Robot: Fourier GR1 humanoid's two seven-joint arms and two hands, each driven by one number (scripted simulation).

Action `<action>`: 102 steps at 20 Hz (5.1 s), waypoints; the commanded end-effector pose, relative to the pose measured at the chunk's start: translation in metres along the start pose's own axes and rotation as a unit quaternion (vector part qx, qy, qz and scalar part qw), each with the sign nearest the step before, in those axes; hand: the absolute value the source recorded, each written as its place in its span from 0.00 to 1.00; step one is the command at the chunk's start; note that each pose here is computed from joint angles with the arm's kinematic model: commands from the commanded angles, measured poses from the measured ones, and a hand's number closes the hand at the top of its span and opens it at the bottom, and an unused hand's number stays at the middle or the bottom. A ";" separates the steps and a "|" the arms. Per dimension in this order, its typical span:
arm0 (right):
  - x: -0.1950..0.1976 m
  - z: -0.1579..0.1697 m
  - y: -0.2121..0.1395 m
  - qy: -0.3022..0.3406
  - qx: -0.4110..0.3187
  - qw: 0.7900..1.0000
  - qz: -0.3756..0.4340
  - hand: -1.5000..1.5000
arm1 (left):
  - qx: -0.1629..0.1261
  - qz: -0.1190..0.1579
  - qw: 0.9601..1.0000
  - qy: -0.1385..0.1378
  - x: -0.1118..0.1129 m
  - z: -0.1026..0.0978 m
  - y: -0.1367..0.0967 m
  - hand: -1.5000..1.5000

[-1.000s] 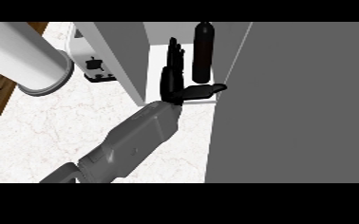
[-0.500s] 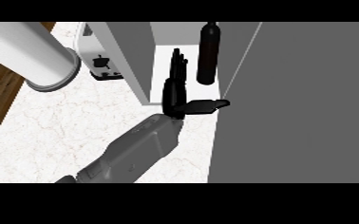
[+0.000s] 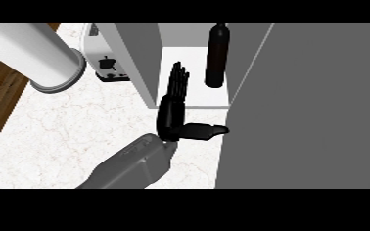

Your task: Pick up the wine, place it into the cabinet and close the cabinet

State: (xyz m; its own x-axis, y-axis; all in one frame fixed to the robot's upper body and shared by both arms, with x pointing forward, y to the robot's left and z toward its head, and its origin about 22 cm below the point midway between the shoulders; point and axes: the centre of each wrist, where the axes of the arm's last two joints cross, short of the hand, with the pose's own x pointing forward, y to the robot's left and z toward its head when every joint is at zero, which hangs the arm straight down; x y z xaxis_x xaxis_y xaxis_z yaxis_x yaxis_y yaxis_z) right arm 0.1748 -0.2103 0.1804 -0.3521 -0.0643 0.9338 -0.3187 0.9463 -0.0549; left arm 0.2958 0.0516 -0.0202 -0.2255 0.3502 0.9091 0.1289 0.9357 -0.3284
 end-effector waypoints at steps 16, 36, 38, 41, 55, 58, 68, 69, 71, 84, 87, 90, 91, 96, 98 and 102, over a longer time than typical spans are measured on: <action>0.017 0.023 0.000 0.000 0.133 0.990 0.038 1.00 | -0.108 0.034 0.994 0.000 0.108 0.084 0.066 1.00; 0.030 0.020 0.105 0.027 0.319 0.945 -0.069 1.00 | -0.046 0.029 0.998 -0.029 0.189 0.116 0.192 0.00; 0.038 0.028 0.114 0.049 0.340 0.938 -0.043 1.00 | -0.043 0.026 0.998 -0.026 0.194 0.131 0.201 0.00; 0.030 0.021 0.141 0.047 0.345 0.936 -0.042 1.00 | -0.018 0.019 0.999 -0.040 0.196 0.134 0.213 0.00; 0.021 -0.018 0.175 -0.005 0.213 0.976 -0.047 1.00 | -0.032 0.000 0.999 -0.036 0.233 0.148 0.272 0.00; 0.023 -0.039 0.175 -0.010 0.202 0.979 -0.040 1.00 | -0.035 0.002 0.999 -0.036 0.233 0.150 0.280 0.00; 0.022 -0.146 0.170 0.006 0.145 0.989 -0.027 1.00 | -0.029 -0.001 0.999 -0.038 0.248 0.164 0.311 0.00; 0.026 -0.152 0.174 0.001 0.156 0.988 -0.020 1.00 | -0.031 -0.002 0.999 -0.030 0.261 0.159 0.316 0.00; 0.030 -0.181 0.164 0.005 0.155 0.988 -0.020 1.00 | -0.033 -0.007 0.999 -0.036 0.263 0.150 0.305 0.00; -0.023 -0.226 0.169 0.178 0.453 0.874 0.005 1.00 | -0.041 0.000 0.998 -0.041 0.268 0.152 0.318 0.00; -0.033 -0.234 0.171 0.203 0.478 0.855 -0.007 1.00 | -0.038 -0.002 0.999 -0.037 0.274 0.154 0.320 0.00; -0.038 -0.249 0.161 0.222 0.485 0.846 -0.025 1.00 | -0.026 -0.009 0.999 -0.033 0.271 0.168 0.331 0.00; -0.045 -0.259 0.155 0.232 0.476 0.848 -0.035 1.00 | -0.029 -0.006 0.999 -0.041 0.272 0.160 0.327 0.00; -0.068 -0.265 0.139 0.221 0.482 0.843 -0.091 1.00 | -0.024 -0.011 0.999 -0.037 0.281 0.162 0.332 0.00; -0.072 -0.266 0.145 0.217 0.490 0.838 -0.103 1.00 | -0.024 -0.007 0.999 -0.044 0.269 0.165 0.335 0.00; -0.081 -0.274 0.127 0.214 0.459 0.853 -0.127 1.00 | -0.029 -0.010 0.999 -0.039 0.275 0.167 0.334 0.00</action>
State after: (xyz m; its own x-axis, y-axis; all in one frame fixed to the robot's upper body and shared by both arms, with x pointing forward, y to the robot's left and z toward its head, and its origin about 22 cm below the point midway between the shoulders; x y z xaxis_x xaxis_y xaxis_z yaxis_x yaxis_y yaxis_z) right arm 0.3863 0.0164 0.2064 0.0488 0.1404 0.9889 -0.9796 0.2000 0.0200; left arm 0.1170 0.4683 0.0769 -0.2647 0.2958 0.9178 0.1255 0.9543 -0.2714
